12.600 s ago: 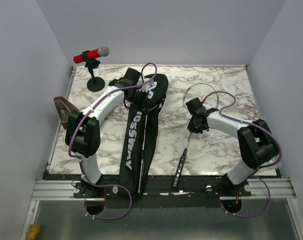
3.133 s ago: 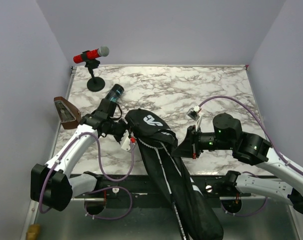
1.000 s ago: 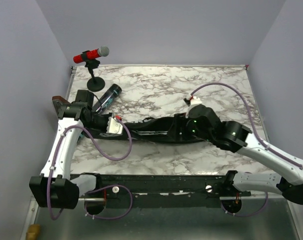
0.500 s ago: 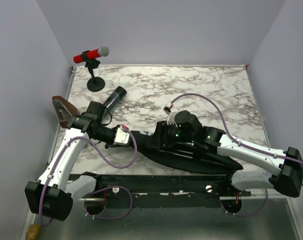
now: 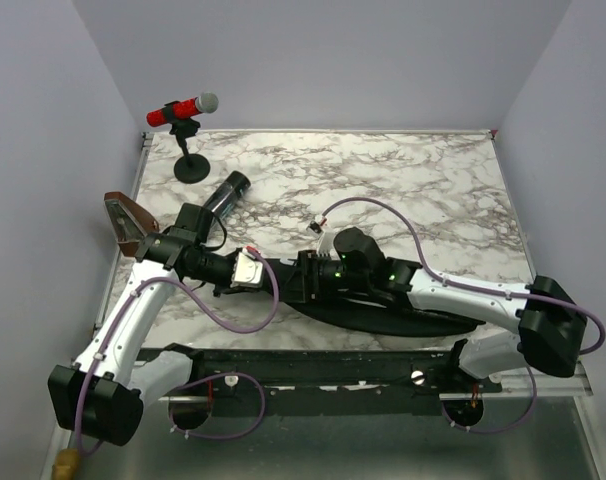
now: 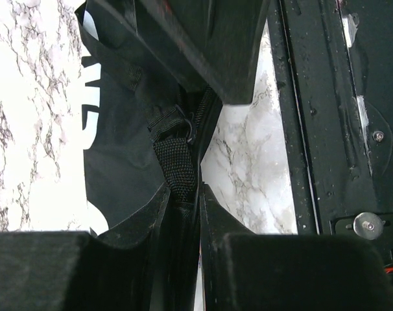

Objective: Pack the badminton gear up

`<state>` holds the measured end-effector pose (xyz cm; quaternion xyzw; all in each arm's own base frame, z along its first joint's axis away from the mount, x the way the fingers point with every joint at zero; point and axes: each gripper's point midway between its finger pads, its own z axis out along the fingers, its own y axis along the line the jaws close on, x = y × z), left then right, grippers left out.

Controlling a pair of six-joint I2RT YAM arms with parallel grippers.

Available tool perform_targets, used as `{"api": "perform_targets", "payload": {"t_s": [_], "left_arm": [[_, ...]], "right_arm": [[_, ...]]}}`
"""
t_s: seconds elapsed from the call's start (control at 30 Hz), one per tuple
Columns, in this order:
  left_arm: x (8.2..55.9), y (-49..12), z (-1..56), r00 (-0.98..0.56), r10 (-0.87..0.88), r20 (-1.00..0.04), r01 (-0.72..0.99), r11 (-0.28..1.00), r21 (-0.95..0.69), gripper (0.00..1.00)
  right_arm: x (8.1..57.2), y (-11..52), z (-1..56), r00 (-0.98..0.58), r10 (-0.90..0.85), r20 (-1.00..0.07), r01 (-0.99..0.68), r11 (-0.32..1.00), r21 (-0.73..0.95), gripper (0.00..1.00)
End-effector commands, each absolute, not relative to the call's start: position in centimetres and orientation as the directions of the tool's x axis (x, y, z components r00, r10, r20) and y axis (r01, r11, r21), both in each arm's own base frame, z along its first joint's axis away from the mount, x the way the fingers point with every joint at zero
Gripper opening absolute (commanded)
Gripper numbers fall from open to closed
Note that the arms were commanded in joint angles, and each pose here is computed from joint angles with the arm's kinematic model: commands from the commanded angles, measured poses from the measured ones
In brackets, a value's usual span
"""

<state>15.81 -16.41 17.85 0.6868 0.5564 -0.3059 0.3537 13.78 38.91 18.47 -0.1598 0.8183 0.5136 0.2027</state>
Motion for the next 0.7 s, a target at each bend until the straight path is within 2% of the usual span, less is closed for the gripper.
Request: {"api": "perform_targets", "payload": {"t_s": [0.0,0.33,0.67], "left_arm": [[14.3,-16.1,16.9,0.096,0.584,-0.806,0.994,-0.101,0.045,0.00],[13.3,-15.7,17.2,0.177,0.606,-0.776,0.982,-0.158,0.101,0.00],[13.4,-15.9,17.2,0.258,0.618,-0.742,0.964,-0.213,0.158,0.00]], "right_arm": [[13.9,40.5,19.1,-0.864,-0.044,-0.501,-0.481,0.364,0.798,0.61],[14.9,41.6,19.4,-0.862,-0.005,-0.507,-0.480,0.332,0.812,0.58],[15.1,42.4,20.2,-0.856,0.005,-0.516,-0.493,0.292,0.820,0.51]]}}
